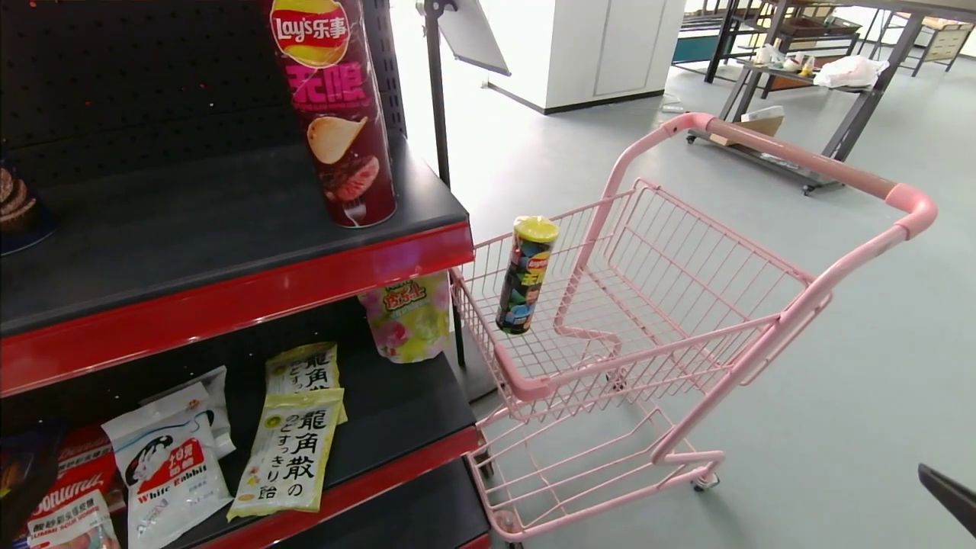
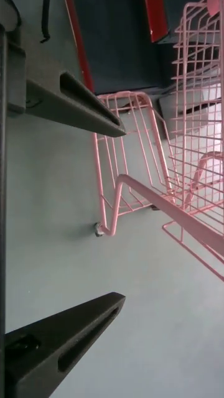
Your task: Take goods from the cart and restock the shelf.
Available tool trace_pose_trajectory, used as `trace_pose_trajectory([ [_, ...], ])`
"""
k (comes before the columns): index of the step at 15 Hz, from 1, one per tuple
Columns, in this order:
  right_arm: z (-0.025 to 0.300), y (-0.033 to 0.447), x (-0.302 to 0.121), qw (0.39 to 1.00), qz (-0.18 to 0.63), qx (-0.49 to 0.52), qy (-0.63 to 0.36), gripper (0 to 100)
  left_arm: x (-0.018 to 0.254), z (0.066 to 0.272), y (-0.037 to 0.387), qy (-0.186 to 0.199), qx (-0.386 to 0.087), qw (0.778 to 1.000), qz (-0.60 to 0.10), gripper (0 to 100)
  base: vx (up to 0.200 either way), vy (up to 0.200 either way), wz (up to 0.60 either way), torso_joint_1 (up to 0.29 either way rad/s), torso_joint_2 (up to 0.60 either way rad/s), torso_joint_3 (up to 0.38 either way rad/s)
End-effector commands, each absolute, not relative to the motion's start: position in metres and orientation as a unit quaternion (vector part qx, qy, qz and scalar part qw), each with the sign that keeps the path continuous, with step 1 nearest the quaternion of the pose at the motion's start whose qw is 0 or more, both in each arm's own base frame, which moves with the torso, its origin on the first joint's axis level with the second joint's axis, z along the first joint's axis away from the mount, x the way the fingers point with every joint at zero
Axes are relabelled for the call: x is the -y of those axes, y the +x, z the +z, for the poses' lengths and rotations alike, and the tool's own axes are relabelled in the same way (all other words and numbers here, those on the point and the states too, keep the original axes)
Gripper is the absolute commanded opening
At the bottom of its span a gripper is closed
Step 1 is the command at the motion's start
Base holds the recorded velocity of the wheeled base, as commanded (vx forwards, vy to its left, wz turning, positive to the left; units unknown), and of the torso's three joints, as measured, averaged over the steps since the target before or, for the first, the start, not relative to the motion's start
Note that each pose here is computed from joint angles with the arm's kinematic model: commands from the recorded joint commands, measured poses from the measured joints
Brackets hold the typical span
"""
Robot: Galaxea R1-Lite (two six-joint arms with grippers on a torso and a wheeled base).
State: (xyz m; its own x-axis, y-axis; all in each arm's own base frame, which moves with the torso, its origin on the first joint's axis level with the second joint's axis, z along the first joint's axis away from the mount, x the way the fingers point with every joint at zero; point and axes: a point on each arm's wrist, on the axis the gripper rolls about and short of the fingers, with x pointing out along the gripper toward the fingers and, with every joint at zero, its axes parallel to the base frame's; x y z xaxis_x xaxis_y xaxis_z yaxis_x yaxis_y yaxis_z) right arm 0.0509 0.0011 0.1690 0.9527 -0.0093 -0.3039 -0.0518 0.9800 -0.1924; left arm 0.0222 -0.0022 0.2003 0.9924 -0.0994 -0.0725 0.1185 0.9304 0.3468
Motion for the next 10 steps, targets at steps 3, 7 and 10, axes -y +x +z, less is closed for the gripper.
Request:
trace_pose_trajectory([
  [3, 0.194, 0.158, -0.016, 0.986, 0.086, -0.126, -0.064, 100, 0.000, 0.201, 0.011, 0.099, -0.004, 0.994, -0.048, 100, 0.000, 0.000, 0.00, 0.000, 0.00, 0.000],
  [7, 0.185, 0.229, -0.037, 0.975, 0.156, -0.144, -0.059, 100, -0.005, 0.181, -0.016, 0.094, 0.011, 0.994, -0.047, 100, 0.000, 0.000, 0.00, 0.000, 0.00, 0.000],
  [10, 0.186, 0.277, -0.063, 0.968, 0.197, -0.147, -0.045, 100, -0.008, 0.170, -0.031, 0.094, 0.011, 0.994, -0.047, 100, 0.000, 0.000, 0.00, 0.000, 0.00, 0.000],
])
